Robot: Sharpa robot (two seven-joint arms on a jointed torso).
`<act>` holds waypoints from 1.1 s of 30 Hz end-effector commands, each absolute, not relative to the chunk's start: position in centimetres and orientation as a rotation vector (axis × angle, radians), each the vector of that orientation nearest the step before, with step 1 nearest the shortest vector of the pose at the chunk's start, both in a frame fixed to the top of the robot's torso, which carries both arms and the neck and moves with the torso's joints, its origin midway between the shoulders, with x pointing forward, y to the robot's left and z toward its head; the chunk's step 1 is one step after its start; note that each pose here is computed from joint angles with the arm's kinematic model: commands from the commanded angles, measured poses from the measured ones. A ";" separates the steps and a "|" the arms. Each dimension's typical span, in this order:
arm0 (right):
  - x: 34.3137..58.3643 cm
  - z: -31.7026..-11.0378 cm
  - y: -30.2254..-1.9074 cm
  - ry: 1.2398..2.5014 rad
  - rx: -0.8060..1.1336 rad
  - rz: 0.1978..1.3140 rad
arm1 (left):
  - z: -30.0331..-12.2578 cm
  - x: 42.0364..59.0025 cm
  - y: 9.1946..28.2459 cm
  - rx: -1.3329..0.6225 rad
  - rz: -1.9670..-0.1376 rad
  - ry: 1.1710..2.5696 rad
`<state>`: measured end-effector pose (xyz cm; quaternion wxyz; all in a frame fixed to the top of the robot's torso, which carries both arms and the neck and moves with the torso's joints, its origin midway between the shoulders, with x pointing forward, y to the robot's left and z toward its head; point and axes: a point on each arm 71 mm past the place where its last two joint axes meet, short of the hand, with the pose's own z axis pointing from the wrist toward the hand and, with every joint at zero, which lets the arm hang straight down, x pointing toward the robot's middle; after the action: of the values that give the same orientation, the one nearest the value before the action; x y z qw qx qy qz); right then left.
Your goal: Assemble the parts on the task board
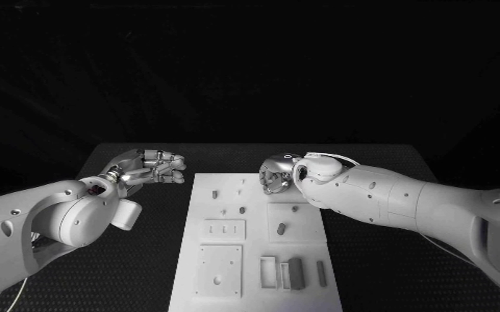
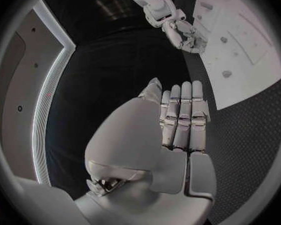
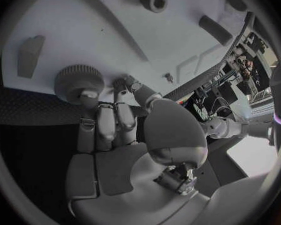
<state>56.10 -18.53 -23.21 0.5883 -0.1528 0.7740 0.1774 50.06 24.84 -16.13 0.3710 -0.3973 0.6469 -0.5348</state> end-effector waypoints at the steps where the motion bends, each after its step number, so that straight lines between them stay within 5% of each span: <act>1: 55.7 -24.9 -19.5 1.881 -0.368 0.347 | -16.0 50.1 24.6 -1.008 -1.386 1.665; 33: 55.5 -24.9 -20.0 1.864 -0.378 0.329 | -16.1 50.1 24.9 -1.013 -1.381 1.665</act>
<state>56.01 -19.10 -22.79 0.6041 -0.1514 0.7622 0.1768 50.13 25.01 -16.19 0.3717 -0.3991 0.6477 -0.5320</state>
